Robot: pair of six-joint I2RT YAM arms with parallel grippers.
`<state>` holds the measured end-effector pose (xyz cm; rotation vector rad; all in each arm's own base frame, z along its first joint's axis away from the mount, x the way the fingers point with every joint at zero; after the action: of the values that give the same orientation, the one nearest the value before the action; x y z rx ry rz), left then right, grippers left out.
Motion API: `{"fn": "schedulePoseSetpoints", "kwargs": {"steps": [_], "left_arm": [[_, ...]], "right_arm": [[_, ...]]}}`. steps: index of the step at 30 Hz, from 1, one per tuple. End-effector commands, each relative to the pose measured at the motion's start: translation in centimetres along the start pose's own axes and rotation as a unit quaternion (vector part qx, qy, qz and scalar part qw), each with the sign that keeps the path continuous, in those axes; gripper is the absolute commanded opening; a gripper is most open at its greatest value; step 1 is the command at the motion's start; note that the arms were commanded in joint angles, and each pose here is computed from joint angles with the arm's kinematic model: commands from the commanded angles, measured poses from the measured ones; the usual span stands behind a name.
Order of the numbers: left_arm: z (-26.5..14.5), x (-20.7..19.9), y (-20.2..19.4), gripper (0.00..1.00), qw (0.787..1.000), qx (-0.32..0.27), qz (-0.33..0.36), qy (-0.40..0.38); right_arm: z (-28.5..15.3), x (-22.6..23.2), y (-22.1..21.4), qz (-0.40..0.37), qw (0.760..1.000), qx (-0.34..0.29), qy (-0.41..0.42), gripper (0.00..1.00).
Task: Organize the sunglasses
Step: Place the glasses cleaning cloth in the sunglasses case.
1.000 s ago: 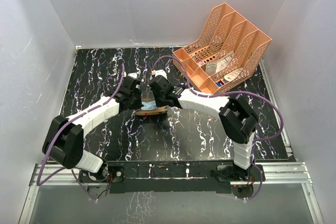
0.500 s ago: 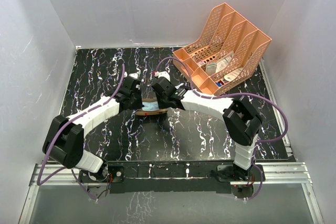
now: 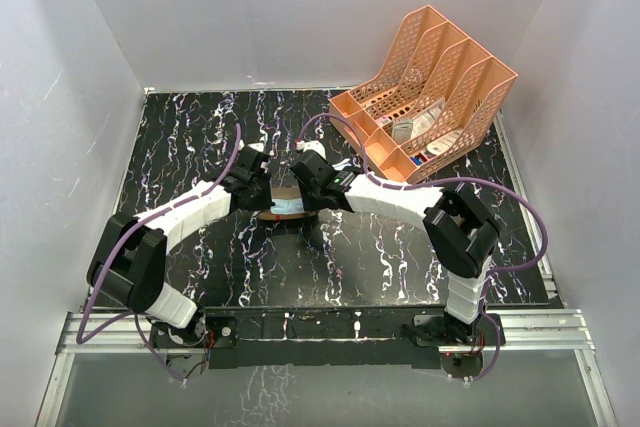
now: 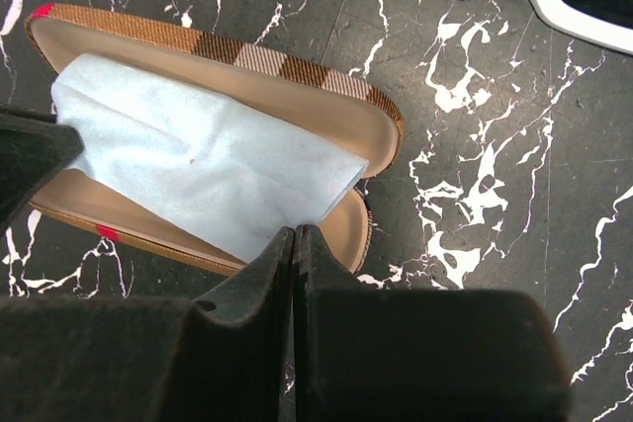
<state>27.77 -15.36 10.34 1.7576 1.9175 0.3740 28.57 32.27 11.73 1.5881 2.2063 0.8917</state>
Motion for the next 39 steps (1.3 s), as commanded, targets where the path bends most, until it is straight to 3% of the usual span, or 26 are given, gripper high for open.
{"fn": "schedulePoseSetpoints", "kwargs": {"steps": [1,39], "left_arm": [[-0.3,0.1,0.5,0.00,1.000,0.000,0.001,-0.002],[1.3,1.4,-3.5,0.00,0.998,0.062,-0.013,0.008]], "right_arm": [[-1.4,0.7,1.9,0.015,0.999,-0.040,0.022,0.00],[1.3,-0.5,-3.3,0.017,1.000,0.000,0.013,0.00]]}}
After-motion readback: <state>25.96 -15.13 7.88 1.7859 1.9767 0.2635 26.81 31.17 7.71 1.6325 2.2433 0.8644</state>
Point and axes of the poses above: each gripper's point midway between its finger pads, its own z axis out along the fingers, its own x axis along the line the jaws close on, y = z × x, the point moved 5 cm from there along -z, back along the fingers, and after that the axes turned 2 degrees about -z, right-handed, at the moved point
